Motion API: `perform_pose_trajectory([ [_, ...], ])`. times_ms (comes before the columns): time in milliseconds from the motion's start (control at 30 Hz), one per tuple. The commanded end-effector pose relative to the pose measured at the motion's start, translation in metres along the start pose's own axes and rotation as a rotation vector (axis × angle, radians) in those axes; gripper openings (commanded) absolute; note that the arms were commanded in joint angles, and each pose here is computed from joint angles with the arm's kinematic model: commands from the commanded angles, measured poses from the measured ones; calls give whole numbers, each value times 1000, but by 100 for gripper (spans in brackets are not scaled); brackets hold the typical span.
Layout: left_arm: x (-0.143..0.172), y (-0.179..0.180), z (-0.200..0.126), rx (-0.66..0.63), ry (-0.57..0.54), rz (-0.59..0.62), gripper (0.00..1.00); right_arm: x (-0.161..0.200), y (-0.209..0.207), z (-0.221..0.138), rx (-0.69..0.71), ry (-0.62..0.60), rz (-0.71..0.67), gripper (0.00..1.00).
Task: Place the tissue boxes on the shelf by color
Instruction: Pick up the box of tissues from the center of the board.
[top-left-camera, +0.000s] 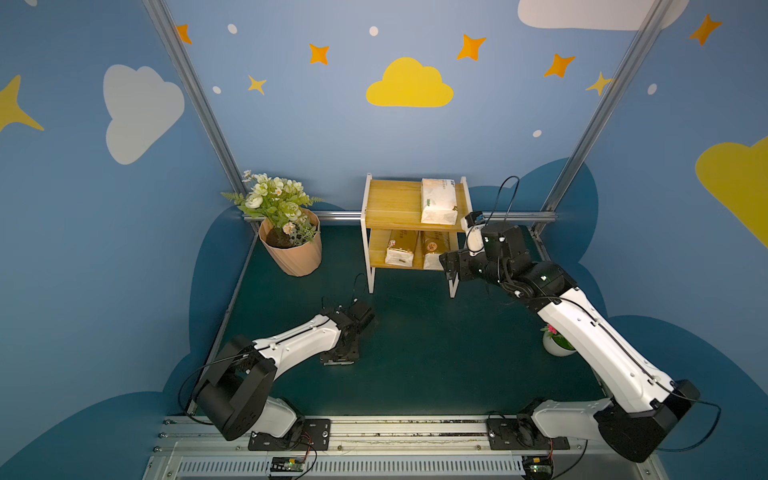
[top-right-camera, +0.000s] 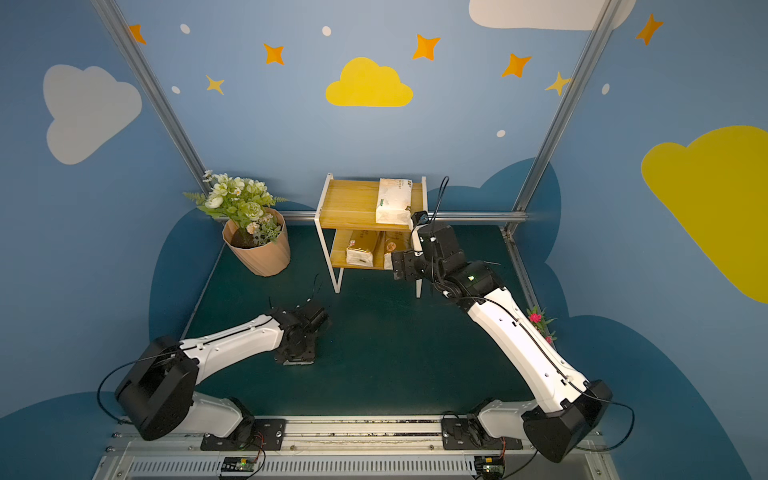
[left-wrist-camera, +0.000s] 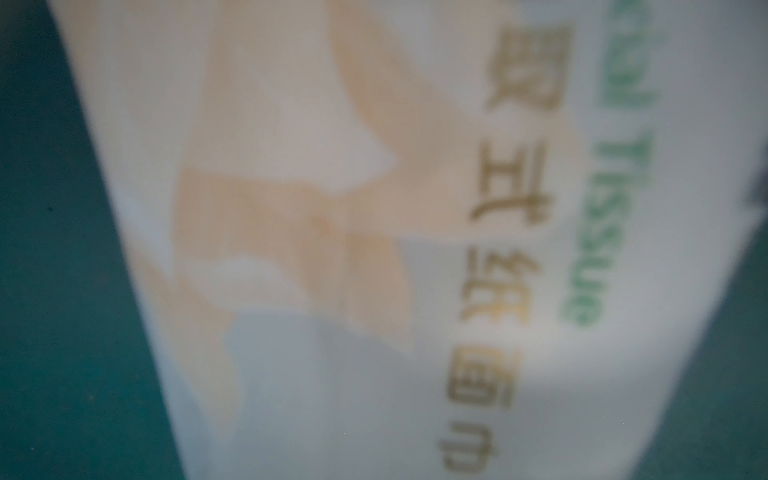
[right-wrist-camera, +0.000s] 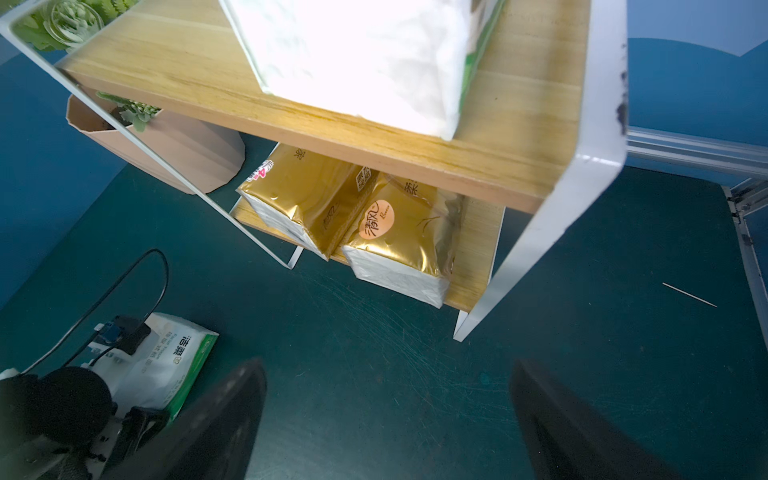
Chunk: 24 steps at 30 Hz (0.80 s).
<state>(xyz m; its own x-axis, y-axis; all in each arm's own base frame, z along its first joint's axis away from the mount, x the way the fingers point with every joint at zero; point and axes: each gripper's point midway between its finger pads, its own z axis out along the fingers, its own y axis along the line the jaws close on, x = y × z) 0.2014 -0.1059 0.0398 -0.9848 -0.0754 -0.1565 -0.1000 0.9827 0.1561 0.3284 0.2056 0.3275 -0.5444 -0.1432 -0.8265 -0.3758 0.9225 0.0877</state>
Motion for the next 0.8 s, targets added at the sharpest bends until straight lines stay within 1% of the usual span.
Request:
perform_pose_trajectory([
  [0, -8, 7, -30, -33, -51, 36, 59, -3, -3, -8, 8, -15, 13, 98],
  [167, -14, 1, -72, -12, -98, 68, 50, -8, -6, -10, 25, -35, 12, 98],
  [300, -19, -10, -110, 45, -148, 85, 48, -23, -13, -20, 66, -92, -6, 98],
  [400, -28, -21, -139, 106, -202, 92, 51, -30, -17, -26, 84, -114, -34, 98],
  [567, -56, -39, -200, 185, -324, 124, 53, -29, -19, -28, 92, -117, -58, 98],
  [700, -87, -57, -247, 231, -426, 190, 57, -25, -22, -31, 101, -121, -61, 98],
  [767, -101, -70, -264, 249, -464, 235, 59, -24, -24, -34, 102, -126, -60, 98],
])
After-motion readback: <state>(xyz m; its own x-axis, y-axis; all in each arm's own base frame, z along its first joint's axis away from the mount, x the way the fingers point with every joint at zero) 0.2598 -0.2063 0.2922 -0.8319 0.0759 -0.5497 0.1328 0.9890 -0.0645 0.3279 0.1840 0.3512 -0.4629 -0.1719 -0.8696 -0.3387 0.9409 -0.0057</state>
